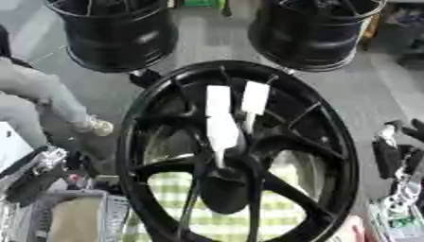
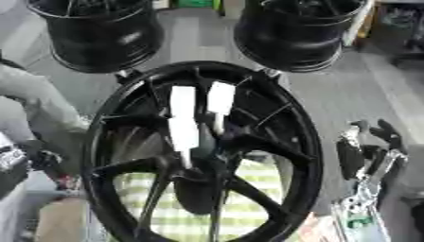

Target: Pull the pin out of the wheel hub.

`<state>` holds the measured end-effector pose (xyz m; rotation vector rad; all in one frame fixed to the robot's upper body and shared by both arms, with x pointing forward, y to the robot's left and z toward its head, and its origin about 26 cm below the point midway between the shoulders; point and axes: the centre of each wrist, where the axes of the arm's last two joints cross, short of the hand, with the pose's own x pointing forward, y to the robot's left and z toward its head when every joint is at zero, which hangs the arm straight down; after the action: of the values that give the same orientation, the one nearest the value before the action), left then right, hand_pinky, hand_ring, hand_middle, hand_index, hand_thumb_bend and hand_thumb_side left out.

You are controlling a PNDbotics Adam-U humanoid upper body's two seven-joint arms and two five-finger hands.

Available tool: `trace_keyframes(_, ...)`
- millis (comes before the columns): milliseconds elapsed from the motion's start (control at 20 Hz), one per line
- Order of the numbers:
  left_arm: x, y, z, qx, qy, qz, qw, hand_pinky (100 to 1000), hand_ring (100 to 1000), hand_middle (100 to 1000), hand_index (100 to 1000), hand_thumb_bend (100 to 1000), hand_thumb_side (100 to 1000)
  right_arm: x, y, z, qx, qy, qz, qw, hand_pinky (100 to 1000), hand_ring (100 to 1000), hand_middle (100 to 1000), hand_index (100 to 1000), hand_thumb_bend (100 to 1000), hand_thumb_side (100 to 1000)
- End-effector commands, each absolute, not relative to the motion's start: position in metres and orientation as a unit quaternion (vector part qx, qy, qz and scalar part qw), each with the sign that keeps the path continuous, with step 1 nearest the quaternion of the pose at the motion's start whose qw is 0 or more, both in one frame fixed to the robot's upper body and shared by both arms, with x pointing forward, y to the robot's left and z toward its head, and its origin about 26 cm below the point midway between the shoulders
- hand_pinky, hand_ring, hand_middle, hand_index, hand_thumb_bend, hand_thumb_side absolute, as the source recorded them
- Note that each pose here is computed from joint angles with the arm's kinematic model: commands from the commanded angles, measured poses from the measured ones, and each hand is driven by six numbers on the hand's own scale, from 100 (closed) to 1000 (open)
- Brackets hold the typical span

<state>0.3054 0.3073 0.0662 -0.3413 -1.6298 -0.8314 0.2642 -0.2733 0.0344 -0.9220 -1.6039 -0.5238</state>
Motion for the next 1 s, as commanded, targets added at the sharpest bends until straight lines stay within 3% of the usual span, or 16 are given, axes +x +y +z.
trace_keyframes(50,0.309,0.314,0.081,-0.134,-0.715,-0.369,0.579,592,482,612,708,100,857,0.266,-0.277,0.040,-0.395,-0.690,-0.225,0.563,501,407,654,793,122,381)
trace_keyframes(100,0.310,0.316,0.084,-0.130,-0.719,-0.370,0.574,593,482,612,708,100,893,0.266,-0.277,0.040,-0.395,-0.690,-0.225,0.563,501,408,654,793,120,383)
trace_keyframes(300,0.324,0.328,0.114,-0.107,-0.754,-0.377,0.527,594,483,616,716,100,684,0.265,-0.279,0.039,-0.397,-0.689,-0.225,0.563,501,408,654,793,123,381)
trace_keyframes(350,0.329,0.332,0.124,-0.102,-0.766,-0.378,0.510,593,483,616,717,100,674,0.265,-0.279,0.039,-0.397,-0.689,-0.224,0.563,501,408,654,793,123,381)
trace_keyframes(400,0.335,0.335,0.136,-0.097,-0.779,-0.381,0.488,592,483,618,721,100,577,0.265,-0.279,0.039,-0.398,-0.689,-0.224,0.563,501,408,654,793,124,381)
trace_keyframes(550,0.352,0.344,0.180,-0.083,-0.818,-0.395,0.411,593,484,626,734,100,457,0.264,-0.280,0.038,-0.401,-0.688,-0.221,0.563,502,408,654,793,124,381)
trace_keyframes(600,0.358,0.347,0.197,-0.078,-0.830,-0.402,0.379,594,485,633,745,100,377,0.264,-0.281,0.038,-0.402,-0.688,-0.220,0.563,502,408,654,793,124,381)
trace_keyframes(1000,0.389,0.332,0.313,-0.048,-0.864,-0.487,0.116,619,500,693,813,100,268,0.262,-0.284,0.036,-0.407,-0.687,-0.208,0.565,502,408,653,793,125,381)
